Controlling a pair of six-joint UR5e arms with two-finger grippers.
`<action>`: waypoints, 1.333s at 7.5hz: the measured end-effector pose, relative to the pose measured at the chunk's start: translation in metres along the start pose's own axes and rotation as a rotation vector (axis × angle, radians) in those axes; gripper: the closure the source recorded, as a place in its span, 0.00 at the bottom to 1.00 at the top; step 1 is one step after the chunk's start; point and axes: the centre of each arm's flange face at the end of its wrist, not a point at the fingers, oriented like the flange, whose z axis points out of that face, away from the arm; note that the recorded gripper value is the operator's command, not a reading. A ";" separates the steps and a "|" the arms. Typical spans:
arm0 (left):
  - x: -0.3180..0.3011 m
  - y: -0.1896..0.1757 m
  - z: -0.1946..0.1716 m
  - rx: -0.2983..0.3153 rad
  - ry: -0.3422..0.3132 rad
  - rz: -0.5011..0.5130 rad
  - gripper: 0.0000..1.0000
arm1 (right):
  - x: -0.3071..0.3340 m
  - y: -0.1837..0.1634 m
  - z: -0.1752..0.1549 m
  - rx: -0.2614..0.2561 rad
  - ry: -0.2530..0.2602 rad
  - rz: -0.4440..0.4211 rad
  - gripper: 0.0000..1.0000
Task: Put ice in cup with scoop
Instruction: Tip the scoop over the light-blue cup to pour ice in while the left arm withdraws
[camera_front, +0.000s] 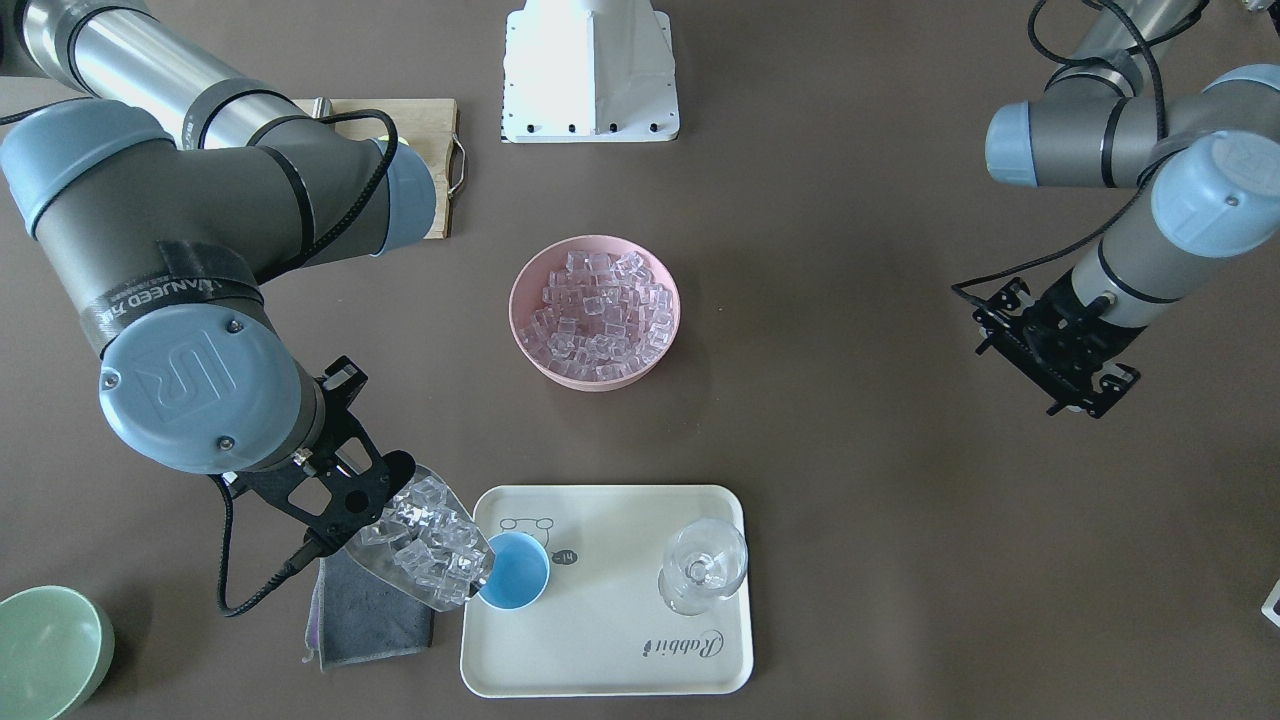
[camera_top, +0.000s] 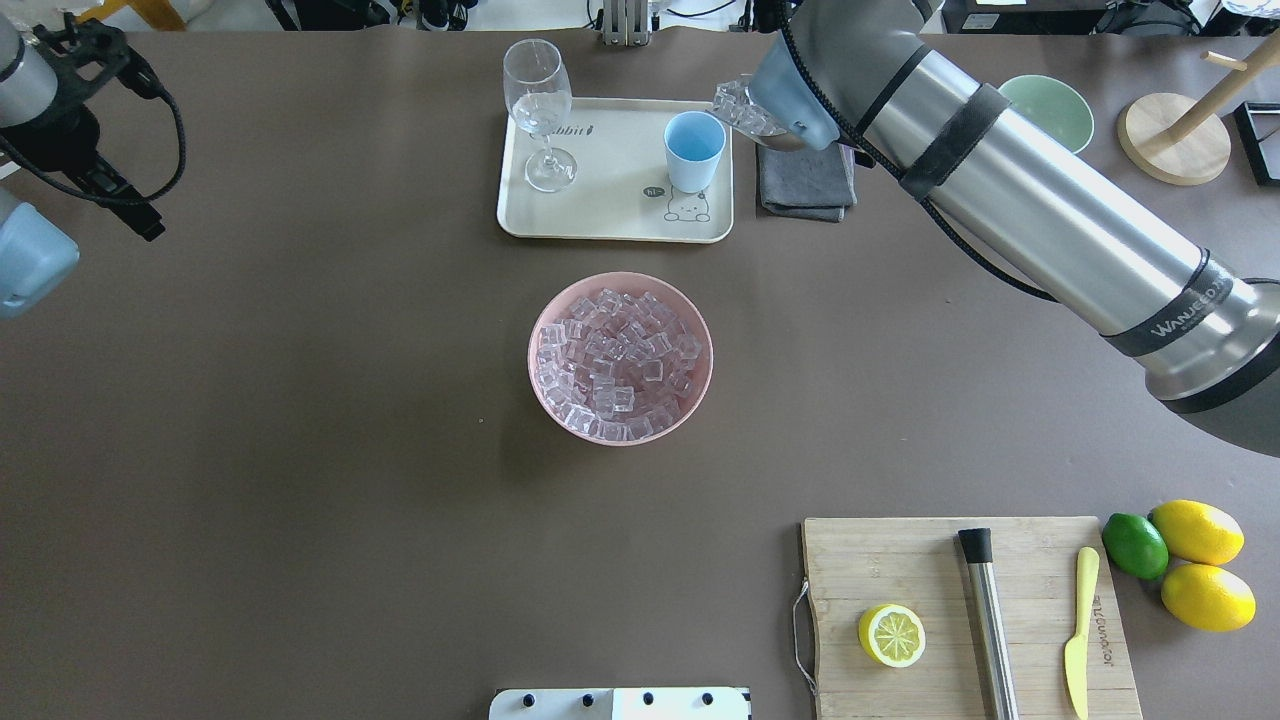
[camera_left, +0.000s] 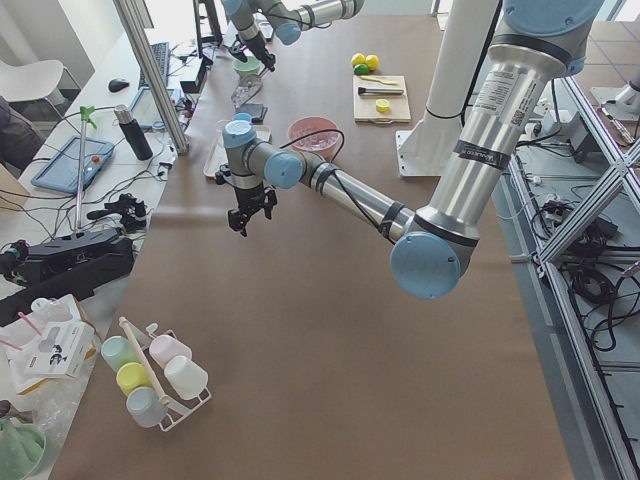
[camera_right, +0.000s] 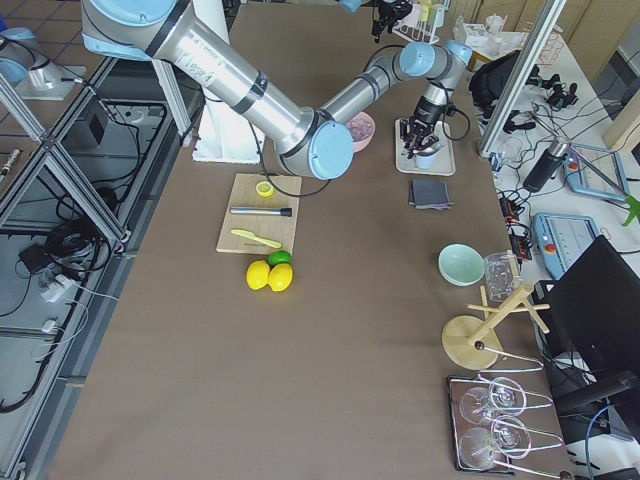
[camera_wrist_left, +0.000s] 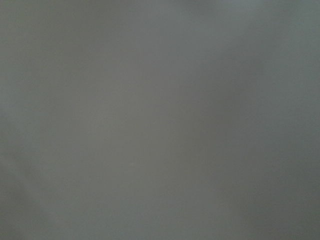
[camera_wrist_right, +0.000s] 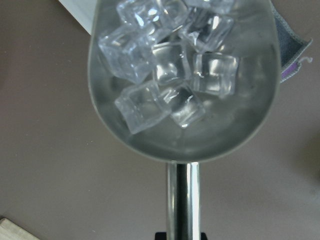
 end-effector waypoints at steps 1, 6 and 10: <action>-0.032 0.024 -0.007 -0.028 -0.017 -0.115 0.01 | -0.005 -0.001 -0.004 -0.023 0.014 -0.007 1.00; -0.191 0.145 -0.008 -0.089 -0.050 -0.451 0.01 | -0.017 0.004 -0.013 -0.066 0.041 -0.033 1.00; -0.259 0.224 -0.016 -0.072 -0.004 -0.356 0.01 | -0.023 0.000 -0.008 -0.120 0.075 -0.049 1.00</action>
